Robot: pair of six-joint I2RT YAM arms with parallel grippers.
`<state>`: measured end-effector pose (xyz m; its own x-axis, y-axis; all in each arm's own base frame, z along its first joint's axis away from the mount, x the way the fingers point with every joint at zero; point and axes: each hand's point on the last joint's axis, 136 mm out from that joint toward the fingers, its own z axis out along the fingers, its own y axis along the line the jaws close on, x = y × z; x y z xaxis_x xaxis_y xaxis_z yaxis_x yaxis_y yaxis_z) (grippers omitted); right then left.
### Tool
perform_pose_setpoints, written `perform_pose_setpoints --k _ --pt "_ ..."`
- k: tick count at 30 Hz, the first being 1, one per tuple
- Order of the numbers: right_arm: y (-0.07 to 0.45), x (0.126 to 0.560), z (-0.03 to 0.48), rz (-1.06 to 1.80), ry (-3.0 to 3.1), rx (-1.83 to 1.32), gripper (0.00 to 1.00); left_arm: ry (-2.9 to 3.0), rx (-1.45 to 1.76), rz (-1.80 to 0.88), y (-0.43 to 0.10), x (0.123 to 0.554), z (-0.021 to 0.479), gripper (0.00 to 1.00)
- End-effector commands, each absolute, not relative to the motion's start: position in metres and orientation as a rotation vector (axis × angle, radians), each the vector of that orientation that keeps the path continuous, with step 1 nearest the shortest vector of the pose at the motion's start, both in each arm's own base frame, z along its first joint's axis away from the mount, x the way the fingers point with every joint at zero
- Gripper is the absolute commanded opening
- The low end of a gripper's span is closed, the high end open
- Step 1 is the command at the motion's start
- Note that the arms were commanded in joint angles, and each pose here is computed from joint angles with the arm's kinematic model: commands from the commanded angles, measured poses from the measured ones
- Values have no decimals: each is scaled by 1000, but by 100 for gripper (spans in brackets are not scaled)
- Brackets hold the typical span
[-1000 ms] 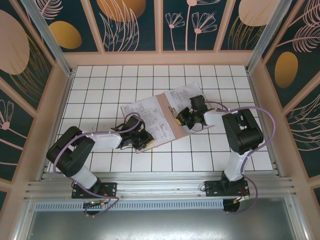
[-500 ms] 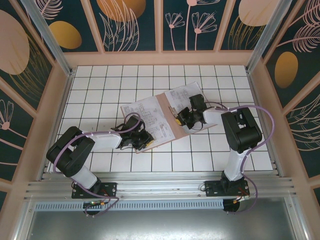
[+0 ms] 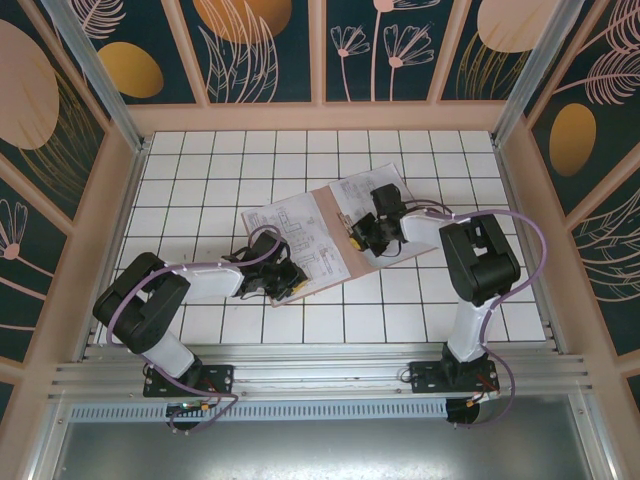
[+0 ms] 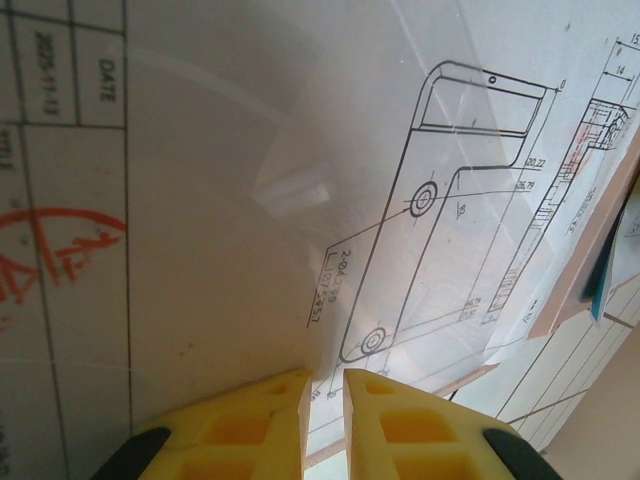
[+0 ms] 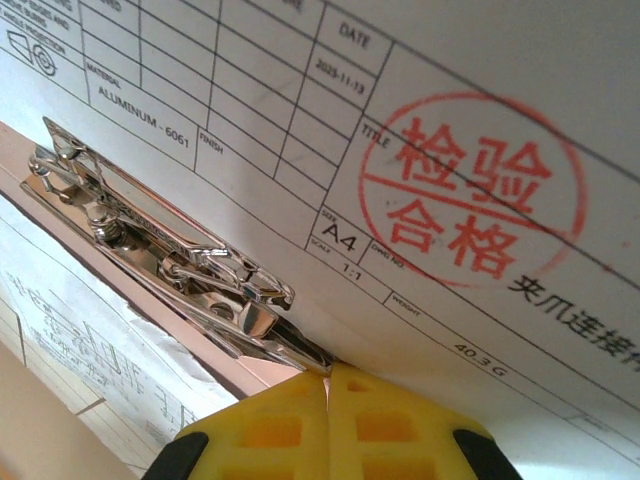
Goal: Put the files into the folder
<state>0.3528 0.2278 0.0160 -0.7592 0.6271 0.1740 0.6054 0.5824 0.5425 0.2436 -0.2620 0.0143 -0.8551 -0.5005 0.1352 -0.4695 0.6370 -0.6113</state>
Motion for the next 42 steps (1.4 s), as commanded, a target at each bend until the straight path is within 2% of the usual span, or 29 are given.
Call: perform_pose_setpoints --k 1,11,17,27,31,35,42 --pt "192 304 -36 545 2900 1270 0 2861 -886 -922 -253 233 -4 18" --pt "214 335 13 785 2794 1172 0 2864 -873 -909 -252 234 -3 18" --pt "223 353 43 869 2732 1090 17 2863 -859 -893 -251 235 -1 18" --pt "236 380 114 1016 2591 914 55 2862 -827 -847 -245 236 0 18" --pt "237 383 139 1064 2526 862 64 2863 -808 -830 -244 237 2 18" --pt "234 379 150 1103 2477 809 64 2870 -777 -793 -242 239 3 19" --pt "234 355 138 1137 2486 693 62 2879 -678 -631 -222 251 4 19"
